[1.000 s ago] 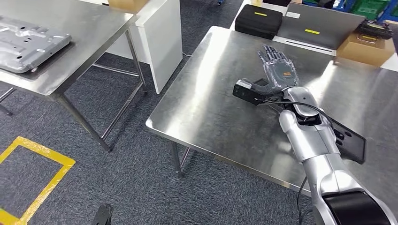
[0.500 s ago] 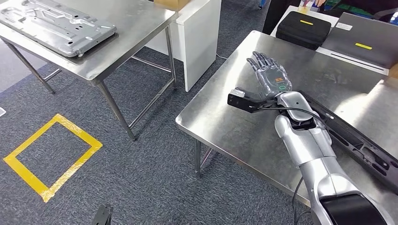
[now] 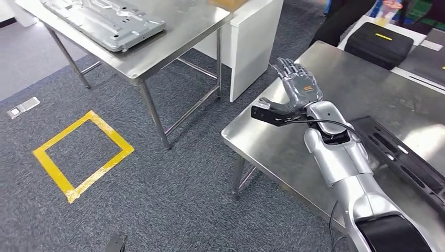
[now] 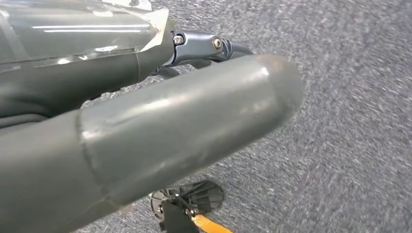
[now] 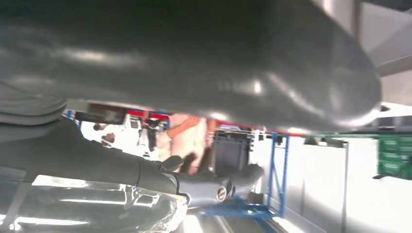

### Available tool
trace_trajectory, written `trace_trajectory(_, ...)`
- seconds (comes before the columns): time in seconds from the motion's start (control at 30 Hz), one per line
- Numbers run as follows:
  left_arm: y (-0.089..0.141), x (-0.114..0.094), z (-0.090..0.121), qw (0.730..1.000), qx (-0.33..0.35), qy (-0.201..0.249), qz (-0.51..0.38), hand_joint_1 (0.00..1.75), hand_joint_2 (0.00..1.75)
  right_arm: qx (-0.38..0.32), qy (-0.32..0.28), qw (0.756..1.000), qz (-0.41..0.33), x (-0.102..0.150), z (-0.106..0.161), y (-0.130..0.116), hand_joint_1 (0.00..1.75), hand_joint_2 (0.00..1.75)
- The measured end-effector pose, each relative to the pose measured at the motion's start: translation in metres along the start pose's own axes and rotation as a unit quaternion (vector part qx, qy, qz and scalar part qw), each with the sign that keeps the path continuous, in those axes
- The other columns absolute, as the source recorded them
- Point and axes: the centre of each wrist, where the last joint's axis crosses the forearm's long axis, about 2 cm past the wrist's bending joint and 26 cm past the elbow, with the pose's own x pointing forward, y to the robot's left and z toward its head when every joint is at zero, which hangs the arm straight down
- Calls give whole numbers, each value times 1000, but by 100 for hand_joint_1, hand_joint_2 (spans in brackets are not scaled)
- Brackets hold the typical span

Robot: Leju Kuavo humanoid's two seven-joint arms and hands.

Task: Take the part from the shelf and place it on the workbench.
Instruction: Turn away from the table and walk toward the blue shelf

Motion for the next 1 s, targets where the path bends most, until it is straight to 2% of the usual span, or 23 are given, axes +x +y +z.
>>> trace_trajectory(0.43,-2,-1,1,1000,0,-1,2,0,0,11,-4,1000,6,-1,3,5,0,0)
trace_trajectory(0.67,-1,-7,3,1000,4,4,7,0,0,4,-15,1000,-1,12,-4,2,0,0)
trace_trajectory(1.0,1,-6,3,1000,6,6,7,0,0,5,-15,1000,-1,15,-4,4,0,0)
